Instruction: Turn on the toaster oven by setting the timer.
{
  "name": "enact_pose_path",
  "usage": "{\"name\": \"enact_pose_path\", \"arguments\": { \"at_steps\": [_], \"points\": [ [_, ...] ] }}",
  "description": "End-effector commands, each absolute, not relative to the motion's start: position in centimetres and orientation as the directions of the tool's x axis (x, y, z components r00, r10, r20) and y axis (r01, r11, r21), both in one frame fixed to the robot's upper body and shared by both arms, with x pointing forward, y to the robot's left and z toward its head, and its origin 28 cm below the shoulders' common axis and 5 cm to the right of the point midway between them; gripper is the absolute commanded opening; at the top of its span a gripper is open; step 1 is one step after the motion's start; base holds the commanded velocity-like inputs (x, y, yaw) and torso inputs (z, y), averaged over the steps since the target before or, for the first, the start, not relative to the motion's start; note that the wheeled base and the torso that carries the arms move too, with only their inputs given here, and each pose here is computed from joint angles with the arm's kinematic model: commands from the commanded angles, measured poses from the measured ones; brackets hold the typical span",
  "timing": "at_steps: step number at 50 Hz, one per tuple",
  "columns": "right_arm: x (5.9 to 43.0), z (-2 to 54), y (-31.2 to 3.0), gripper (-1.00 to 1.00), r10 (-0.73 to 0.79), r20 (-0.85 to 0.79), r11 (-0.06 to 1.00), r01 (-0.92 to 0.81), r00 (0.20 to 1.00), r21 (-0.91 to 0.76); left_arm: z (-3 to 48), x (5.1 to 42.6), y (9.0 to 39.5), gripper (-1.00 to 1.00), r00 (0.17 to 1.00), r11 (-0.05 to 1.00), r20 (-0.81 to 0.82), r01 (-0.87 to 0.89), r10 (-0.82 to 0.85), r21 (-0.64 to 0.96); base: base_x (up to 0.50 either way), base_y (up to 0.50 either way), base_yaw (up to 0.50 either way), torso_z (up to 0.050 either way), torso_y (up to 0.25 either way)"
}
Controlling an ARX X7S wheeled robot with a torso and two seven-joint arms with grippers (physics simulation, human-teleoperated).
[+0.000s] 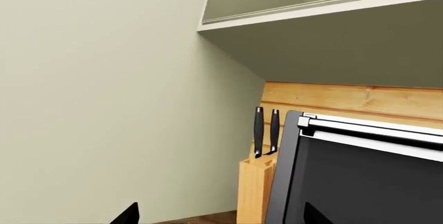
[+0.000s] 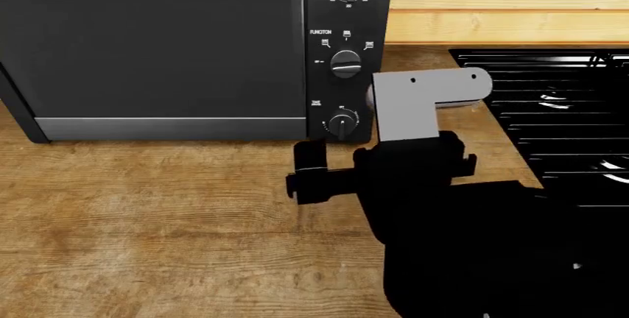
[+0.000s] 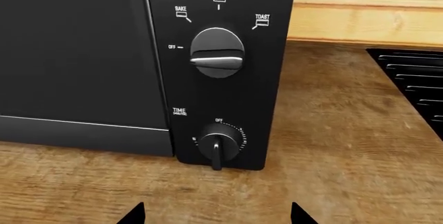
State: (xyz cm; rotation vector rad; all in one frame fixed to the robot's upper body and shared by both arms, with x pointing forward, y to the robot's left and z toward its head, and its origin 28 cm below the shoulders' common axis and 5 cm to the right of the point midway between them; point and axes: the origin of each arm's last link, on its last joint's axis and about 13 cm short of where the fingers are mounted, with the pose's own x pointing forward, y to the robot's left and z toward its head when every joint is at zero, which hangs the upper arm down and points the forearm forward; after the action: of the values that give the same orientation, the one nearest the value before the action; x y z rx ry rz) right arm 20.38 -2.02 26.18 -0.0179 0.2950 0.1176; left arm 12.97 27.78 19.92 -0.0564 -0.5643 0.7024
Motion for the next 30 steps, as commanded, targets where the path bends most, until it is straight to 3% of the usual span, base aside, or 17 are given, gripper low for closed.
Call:
{"name": "enact_pose_path", "arguments": {
  "at_steps": [1,13,15,30],
  "points": [
    [20.7,26.3,-2.0,1.0,0.113,-0.285,0.993,-0.114,0.952,0.013,19.8,13.1,27.7,1.0,0.623,0.769,0.47,-0.595,0.625,-0.234,0.0,0.0,0.0,0.0,0.0],
    [20.6,26.6,-1.8,1.0,0.091,-0.296,0.996,-0.082,0.951,0.044,19.8,13.1,27.8,1.0,0.623,0.767,0.466,-0.598,0.628,-0.234,0.0,0.0,0.0,0.0,0.0],
    [20.3,27.0,0.1,1.0,0.051,-0.34,0.998,-0.038,0.939,0.044,19.4,13.5,27.6,1.0,0.642,0.776,0.451,-0.587,0.62,-0.231,0.0,0.0,0.0,0.0,0.0],
    [20.7,27.0,1.0,1.0,0.03,-0.357,0.999,-0.016,0.934,0.042,19.2,13.9,27.5,1.0,0.649,0.779,0.446,-0.584,0.616,-0.226,0.0,0.0,0.0,0.0,0.0]
  ]
}}
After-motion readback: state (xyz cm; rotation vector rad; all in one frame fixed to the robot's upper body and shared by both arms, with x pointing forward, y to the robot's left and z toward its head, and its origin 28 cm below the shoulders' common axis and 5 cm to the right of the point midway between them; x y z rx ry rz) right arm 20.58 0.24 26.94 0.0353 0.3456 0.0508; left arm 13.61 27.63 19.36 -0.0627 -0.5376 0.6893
